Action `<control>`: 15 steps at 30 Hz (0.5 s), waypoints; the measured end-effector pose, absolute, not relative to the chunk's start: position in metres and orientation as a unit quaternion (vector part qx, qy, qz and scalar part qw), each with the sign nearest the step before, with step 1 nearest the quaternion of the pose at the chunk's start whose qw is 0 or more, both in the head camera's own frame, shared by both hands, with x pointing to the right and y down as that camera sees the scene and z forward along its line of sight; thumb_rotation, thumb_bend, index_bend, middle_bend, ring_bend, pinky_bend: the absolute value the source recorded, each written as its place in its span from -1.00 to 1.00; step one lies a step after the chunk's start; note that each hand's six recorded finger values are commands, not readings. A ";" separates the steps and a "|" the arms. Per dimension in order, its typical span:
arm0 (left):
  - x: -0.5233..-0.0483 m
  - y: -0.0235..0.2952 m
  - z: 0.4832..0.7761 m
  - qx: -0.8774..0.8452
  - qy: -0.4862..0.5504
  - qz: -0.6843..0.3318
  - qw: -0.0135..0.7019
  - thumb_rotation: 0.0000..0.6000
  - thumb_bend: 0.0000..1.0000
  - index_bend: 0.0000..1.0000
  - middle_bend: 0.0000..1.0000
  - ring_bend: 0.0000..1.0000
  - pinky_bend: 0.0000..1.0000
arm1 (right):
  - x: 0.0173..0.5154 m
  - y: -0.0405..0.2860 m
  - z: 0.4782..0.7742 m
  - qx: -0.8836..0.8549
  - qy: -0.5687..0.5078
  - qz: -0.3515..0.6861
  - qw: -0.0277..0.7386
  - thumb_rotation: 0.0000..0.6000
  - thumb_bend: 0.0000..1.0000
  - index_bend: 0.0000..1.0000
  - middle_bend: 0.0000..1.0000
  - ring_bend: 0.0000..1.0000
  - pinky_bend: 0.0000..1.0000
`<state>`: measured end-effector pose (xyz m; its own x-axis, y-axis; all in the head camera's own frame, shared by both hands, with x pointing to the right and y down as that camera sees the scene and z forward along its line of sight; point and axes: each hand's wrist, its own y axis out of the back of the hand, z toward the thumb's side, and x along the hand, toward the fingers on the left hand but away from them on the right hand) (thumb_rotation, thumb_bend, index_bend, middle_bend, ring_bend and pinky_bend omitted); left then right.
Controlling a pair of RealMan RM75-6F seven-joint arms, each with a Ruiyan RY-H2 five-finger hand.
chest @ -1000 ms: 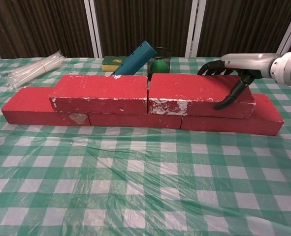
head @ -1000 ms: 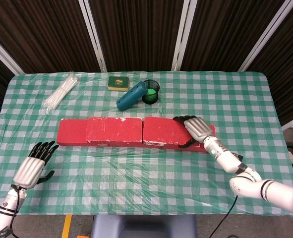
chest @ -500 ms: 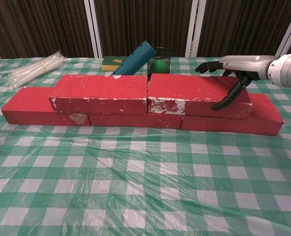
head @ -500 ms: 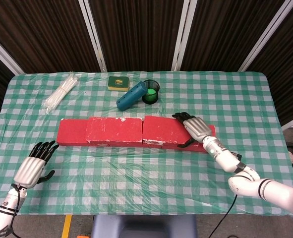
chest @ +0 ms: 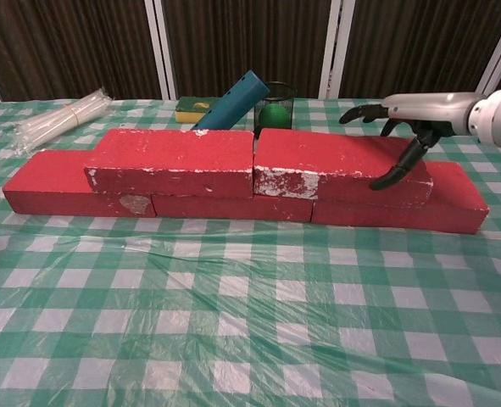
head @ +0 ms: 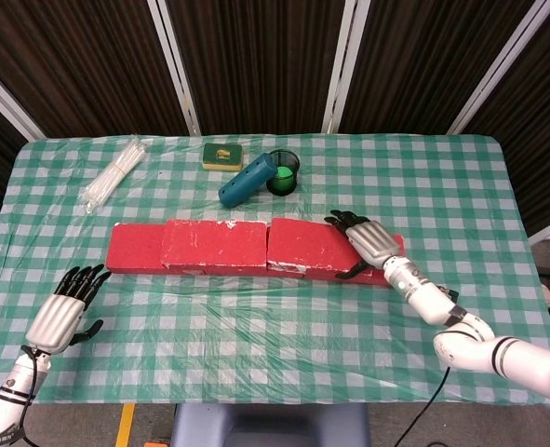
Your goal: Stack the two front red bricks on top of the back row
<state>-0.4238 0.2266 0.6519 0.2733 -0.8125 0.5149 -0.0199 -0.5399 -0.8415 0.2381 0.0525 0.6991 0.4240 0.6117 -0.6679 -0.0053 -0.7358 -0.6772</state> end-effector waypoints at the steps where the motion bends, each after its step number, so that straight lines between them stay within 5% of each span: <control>1: -0.424 0.227 0.652 -0.703 0.296 -0.525 0.378 1.00 -0.37 -1.00 -1.00 -1.00 -0.98 | 0.239 0.052 0.696 -0.786 -0.196 0.498 0.311 0.69 -0.70 -1.00 -0.91 -0.93 -0.52; 7: -0.422 0.229 0.649 -0.703 0.295 -0.523 0.381 1.00 -0.37 -1.00 -1.00 -1.00 -0.98 | 0.263 0.053 0.663 -0.786 -0.236 0.469 0.326 0.61 -0.70 -1.00 -0.94 -1.00 -0.66; 10: -0.421 0.229 0.647 -0.703 0.295 -0.521 0.384 1.00 -0.37 -1.00 -1.00 -1.00 -0.98 | 0.292 0.057 0.646 -0.778 -0.252 0.466 0.338 0.51 -0.68 -0.83 -0.95 -1.00 -0.71; 15: -0.419 0.231 0.646 -0.702 0.296 -0.520 0.385 1.00 -0.37 -1.00 -1.00 -1.00 -0.98 | 0.348 0.067 0.638 -0.749 -0.257 0.500 0.350 0.24 -0.17 -0.49 -0.96 -1.00 -0.76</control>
